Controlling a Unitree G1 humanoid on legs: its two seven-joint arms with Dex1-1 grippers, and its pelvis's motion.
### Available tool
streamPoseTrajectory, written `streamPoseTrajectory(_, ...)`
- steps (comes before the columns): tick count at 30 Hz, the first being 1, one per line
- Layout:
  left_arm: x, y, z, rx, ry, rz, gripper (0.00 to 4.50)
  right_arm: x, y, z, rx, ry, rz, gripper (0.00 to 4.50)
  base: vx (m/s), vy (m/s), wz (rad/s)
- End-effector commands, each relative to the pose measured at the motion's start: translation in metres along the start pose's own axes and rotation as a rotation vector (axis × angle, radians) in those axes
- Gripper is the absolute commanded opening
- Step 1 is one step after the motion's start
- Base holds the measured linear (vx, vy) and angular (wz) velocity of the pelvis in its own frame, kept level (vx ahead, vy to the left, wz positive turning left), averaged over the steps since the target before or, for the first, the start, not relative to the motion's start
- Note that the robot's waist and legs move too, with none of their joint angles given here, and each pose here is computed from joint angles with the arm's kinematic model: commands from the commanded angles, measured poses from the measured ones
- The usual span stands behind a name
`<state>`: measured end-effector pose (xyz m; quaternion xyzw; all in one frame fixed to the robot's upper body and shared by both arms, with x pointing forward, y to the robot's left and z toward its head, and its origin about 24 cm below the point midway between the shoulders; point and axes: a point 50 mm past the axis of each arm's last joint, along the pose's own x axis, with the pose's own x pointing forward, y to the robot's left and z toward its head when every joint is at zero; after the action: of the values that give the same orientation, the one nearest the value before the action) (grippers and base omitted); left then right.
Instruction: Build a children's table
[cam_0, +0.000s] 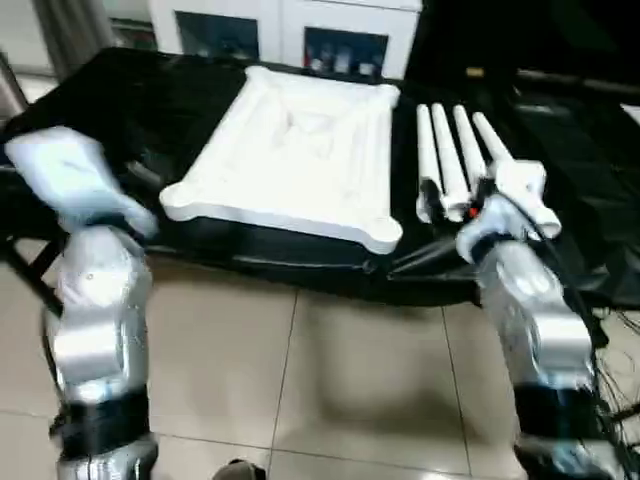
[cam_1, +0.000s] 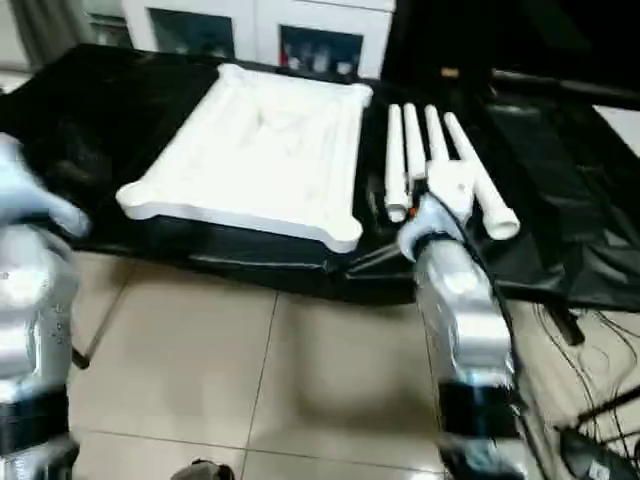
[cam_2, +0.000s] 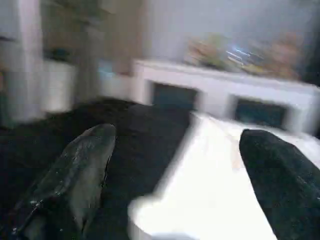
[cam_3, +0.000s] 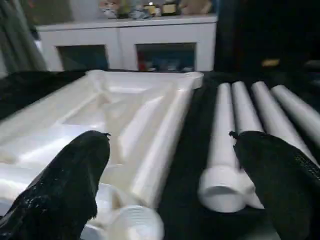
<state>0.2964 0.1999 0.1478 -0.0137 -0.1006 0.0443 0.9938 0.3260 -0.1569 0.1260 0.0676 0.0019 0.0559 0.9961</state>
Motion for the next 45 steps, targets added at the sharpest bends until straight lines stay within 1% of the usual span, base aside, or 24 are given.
streamPoseTrajectory(1, -0.007, -0.015, -0.009, -0.027, 0.044, -0.115, 4.44, -0.001, -0.004, 0.002, 0.008, -0.004, -0.004, 4.50, 0.000, 0.000, 0.00)
streamPoseTrajectory(2, -0.015, -0.019, -0.025, -0.005, 0.116, -0.129, 4.44, 0.000, -0.001, 0.005, -0.046, -0.043, 0.005, 4.50, 0.000, 0.000, 0.00)
streamPoseTrajectory(3, -0.017, -0.020, -0.027, 0.003, 0.124, -0.132, 4.44, 0.000, 0.000, 0.005, -0.046, -0.051, 0.012, 4.50, 0.000, 0.000, 0.00)
streamPoseTrajectory(4, -0.022, -0.022, -0.035, 0.053, 0.154, -0.144, 4.44, 0.000, 0.005, 0.008, -0.037, -0.097, 0.044, 4.50, 0.000, 0.000, 0.00)
streamPoseTrajectory(6, -0.025, -0.024, -0.039, 0.064, 0.157, -0.159, 4.44, -0.001, 0.004, 0.009, -0.072, -0.110, 0.028, 4.50, 0.000, 0.000, 0.00)
streamPoseTrajectory(7, -0.031, -0.027, -0.047, 0.073, 0.180, -0.173, 4.44, -0.002, 0.005, 0.002, -0.080, -0.068, 0.040, 4.50, 0.000, 0.000, 0.00)
streamPoseTrajectory(8, -0.031, -0.027, -0.047, 0.073, 0.180, -0.173, 4.44, -0.002, 0.005, 0.002, -0.080, -0.068, 0.040, 4.50, 0.000, 0.000, 0.00)
streamPoseTrajectory(9, -0.039, -0.030, -0.059, 0.078, 0.224, -0.203, 4.44, -0.009, 0.009, -0.010, -0.083, -0.025, 0.096, 4.50, 0.000, 0.000, 0.00)
streamPoseTrajectory(10, -0.040, -0.031, -0.061, 0.082, 0.229, -0.202, 4.44, -0.011, 0.009, -0.015, -0.092, -0.004, 0.109, 4.50, 0.000, 0.000, 0.00)
streamPoseTrajectory(11, -0.041, -0.031, -0.061, 0.084, 0.228, -0.198, 4.44, -0.012, 0.009, -0.017, -0.101, 0.004, 0.112, 4.50, 0.000, 0.000, 0.00)
streamPoseTrajectory(12, -0.041, -0.034, -0.060, 0.019, 0.222, -0.225, 4.44, -0.014, 0.010, -0.021, -0.109, 0.013, 0.132, 4.50, 0.000, 0.000, 0.00)
streamPoseTrajectory(13, -0.041, -0.036, -0.058, 0.009, 0.210, -0.246, 4.44, -0.015, 0.012, -0.024, -0.108, 0.018, 0.152, 4.50, 0.000, 0.000, 0.00)
streamPoseTrajectory(14, -0.041, -0.036, -0.058, 0.009, 0.210, -0.246, 4.44, -0.015, 0.012, -0.024, -0.108, 0.018, 0.152, 4.50, 0.000, 0.000, 0.00)
streamPoseTrajectory(15, -0.040, -0.040, -0.056, 0.048, 0.202, -0.273, 4.44, -0.016, 0.011, -0.029, -0.135, 0.033, 0.142, 4.50, 0.000, 0.000, 0.00)
streamPoseTrajectory(16, -0.040, -0.041, -0.056, 0.051, 0.201, -0.275, 4.44, -0.017, 0.010, -0.030, -0.134, 0.034, 0.141, 4.50, 0.000, 0.000, 0.00)
streamPoseTrajectory(17, -0.039, -0.045, -0.056, 0.093, 0.198, -0.309, 4.44, -0.017, 0.009, -0.033, -0.125, 0.047, 0.129, 4.50, 0.000, 0.000, 0.00)
streamPoseTrajectory(19, -0.036, -0.048, -0.054, 0.131, 0.183, -0.320, 4.44, -0.018, 0.009, -0.036, -0.130, 0.055, 0.124, 4.50, 0.000, 0.000, 0.00)
streamPoseTrajectory(21, -0.034, -0.050, -0.052, 0.127, 0.173, -0.317, 4.44, -0.018, 0.009, -0.036, -0.133, 0.054, 0.124, 4.50, 0.000, 0.000, 0.00)
streamPoseTrajectory(23, -0.030, -0.051, -0.049, 0.098, 0.155, -0.303, 4.44, -0.017, 0.009, -0.035, -0.131, 0.053, 0.122, 4.50, 0.029, 0.033, -0.19)
streamPoseTrajectory(28, -0.029, -0.053, -0.047, 0.112, 0.144, -0.321, 4.44, -0.014, 0.007, -0.032, -0.121, 0.042, 0.112, 4.50, 0.063, 0.038, -0.17)
streamPoseTrajectory(32, -0.031, -0.050, -0.047, 0.112, 0.149, -0.312, 4.44, -0.013, 0.008, -0.031, -0.125, 0.037, 0.114, 4.50, 0.092, 0.003, -0.03)
streamPoseTrajectory(35, -0.032, -0.047, -0.046, 0.116, 0.148, -0.296, 4.44, -0.011, 0.011, -0.030, -0.143, 0.034, 0.143, 4.50, 0.122, -0.025, 0.04)
streamPoseTrajectory(39, -0.033, -0.047, -0.047, 0.121, 0.155, -0.289, 4.44, -0.010, 0.012, -0.031, -0.157, 0.041, 0.162, 4.50, 0.139, -0.019, 0.04)
streamPoseTrajectory(45, -0.035, -0.047, -0.048, 0.115, 0.160, -0.292, 4.44, -0.011, 0.011, -0.031, -0.154, 0.043, 0.167, 4.50, 0.107, -0.039, 0.06)
